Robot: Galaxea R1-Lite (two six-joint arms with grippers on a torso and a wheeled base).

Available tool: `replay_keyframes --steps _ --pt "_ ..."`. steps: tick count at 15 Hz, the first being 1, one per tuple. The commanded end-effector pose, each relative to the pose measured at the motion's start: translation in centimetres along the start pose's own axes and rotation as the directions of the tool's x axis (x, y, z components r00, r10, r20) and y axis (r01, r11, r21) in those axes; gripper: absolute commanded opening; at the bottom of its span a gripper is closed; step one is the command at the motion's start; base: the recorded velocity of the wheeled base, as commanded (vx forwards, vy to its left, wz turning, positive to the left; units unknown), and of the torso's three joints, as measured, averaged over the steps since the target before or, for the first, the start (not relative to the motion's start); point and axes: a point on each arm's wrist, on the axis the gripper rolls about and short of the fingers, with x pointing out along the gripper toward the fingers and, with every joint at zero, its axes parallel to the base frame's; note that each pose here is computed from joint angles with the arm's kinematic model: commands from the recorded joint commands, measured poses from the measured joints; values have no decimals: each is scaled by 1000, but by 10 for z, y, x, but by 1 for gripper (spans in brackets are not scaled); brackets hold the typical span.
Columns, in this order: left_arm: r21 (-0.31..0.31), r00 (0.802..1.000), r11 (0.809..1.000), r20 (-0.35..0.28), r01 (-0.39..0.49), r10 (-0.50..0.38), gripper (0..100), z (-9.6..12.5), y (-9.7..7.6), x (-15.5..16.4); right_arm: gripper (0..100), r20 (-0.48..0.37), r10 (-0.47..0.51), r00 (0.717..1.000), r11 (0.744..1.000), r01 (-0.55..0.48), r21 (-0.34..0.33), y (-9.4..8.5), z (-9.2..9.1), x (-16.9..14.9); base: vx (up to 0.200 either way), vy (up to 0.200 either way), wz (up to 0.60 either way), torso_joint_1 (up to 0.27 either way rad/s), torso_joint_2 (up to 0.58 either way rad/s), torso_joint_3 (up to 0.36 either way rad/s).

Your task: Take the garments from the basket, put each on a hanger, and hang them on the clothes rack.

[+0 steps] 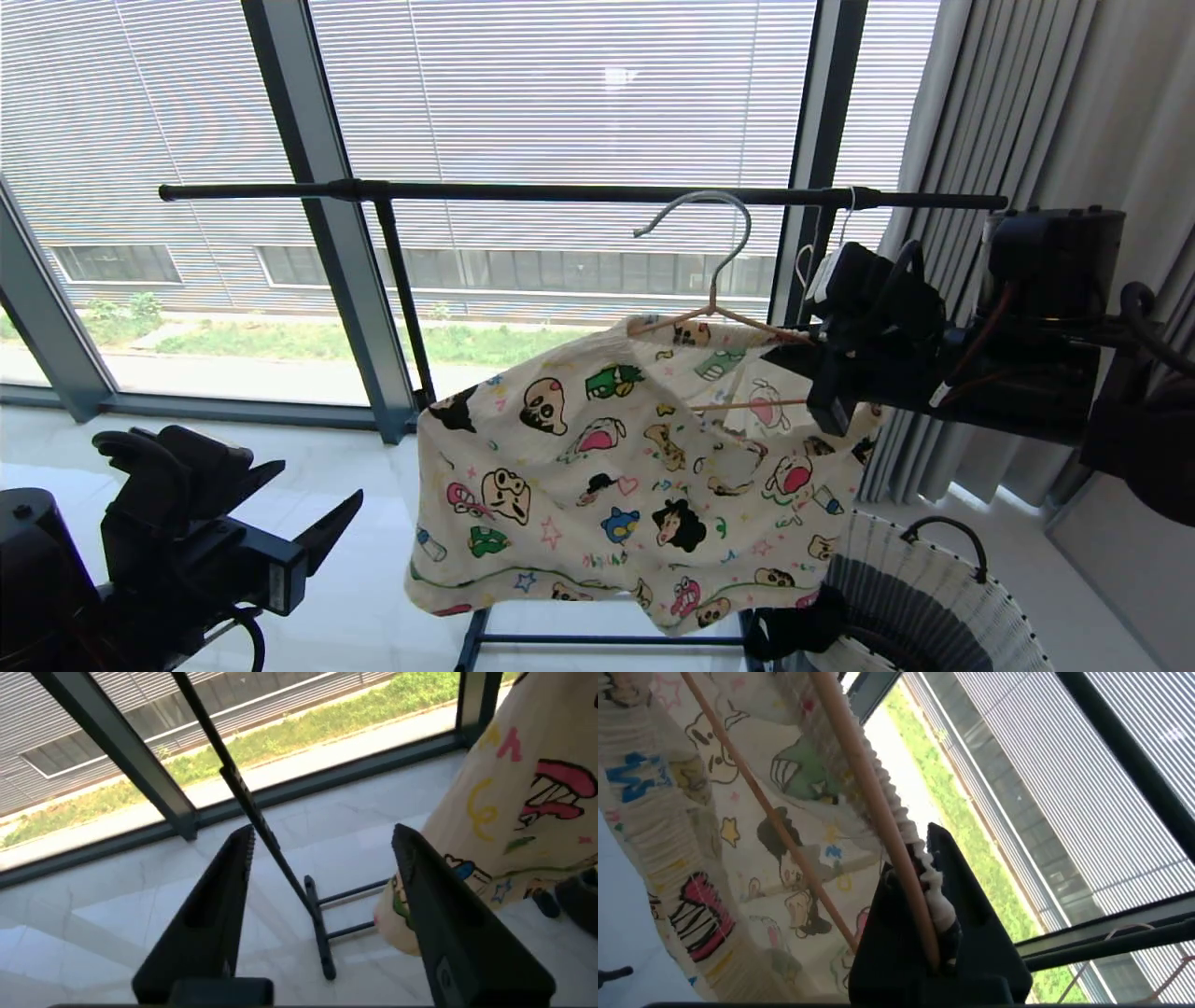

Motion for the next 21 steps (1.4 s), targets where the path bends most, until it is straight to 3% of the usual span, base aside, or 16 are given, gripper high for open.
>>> replay_keyframes --steps 1,3,5,6,7,8,9,11,12,13,15,18,21 --pt "-1 1000 1000 14 -22 22 100 1 1 -5 0 -33 -8 999 1000 8 13 4 -6 -1 0 0 0 0 0 0" --pt "-1 987 987 -29 -159 159 100 2 5 -4 0 -186 -83 979 991 100 87 12 -20 -6 0 0 0 0 0 0" --pt "6 950 953 -69 -303 303 100 5 10 0 0 -357 -119 927 957 202 206 18 -29 -12 0 0 0 0 0 0" --pt "7 947 949 -72 -315 314 100 5 11 1 0 -376 -122 919 952 216 219 18 -30 -12 0 0 0 0 0 0" --pt "5 928 930 -72 -367 366 100 9 13 3 0 -501 -127 856 903 309 299 24 -37 -15 0 0 0 0 0 0" --pt "5 925 927 -73 -374 373 100 9 14 3 0 -531 -121 839 888 331 320 24 -38 -16 0 0 0 0 0 0" --pt "13 921 924 -76 -383 383 100 10 14 3 0 -598 -95 796 842 384 377 25 -38 -18 0 0 0 0 0 0" --pt "34 920 923 -82 -382 384 100 9 14 4 0 -686 -86 722 767 488 418 24 -35 -16 0 0 0 0 0 0" --pt "36 920 924 -85 -381 383 100 8 14 5 0 -701 -94 707 711 540 450 23 -33 -7 0 0 0 0 0 0" --pt "36 920 924 -83 -382 383 100 9 14 4 0 -701 -121 702 653 589 476 19 -29 4 0 0 0 0 0 0" --pt "37 919 923 -84 -383 385 100 9 14 4 0 -687 -163 708 589 629 508 12 -21 16 0 0 0 0 0 0" --pt "46 919 923 -89 -382 385 100 8 14 4 0 -656 -251 712 548 663 510 -2 -12 27 0 0 0 0 0 0" --pt "46 920 924 -92 -379 382 100 7 14 4 0 -614 -295 732 531 660 532 -13 -1 32 67 0 0 2 1 1"
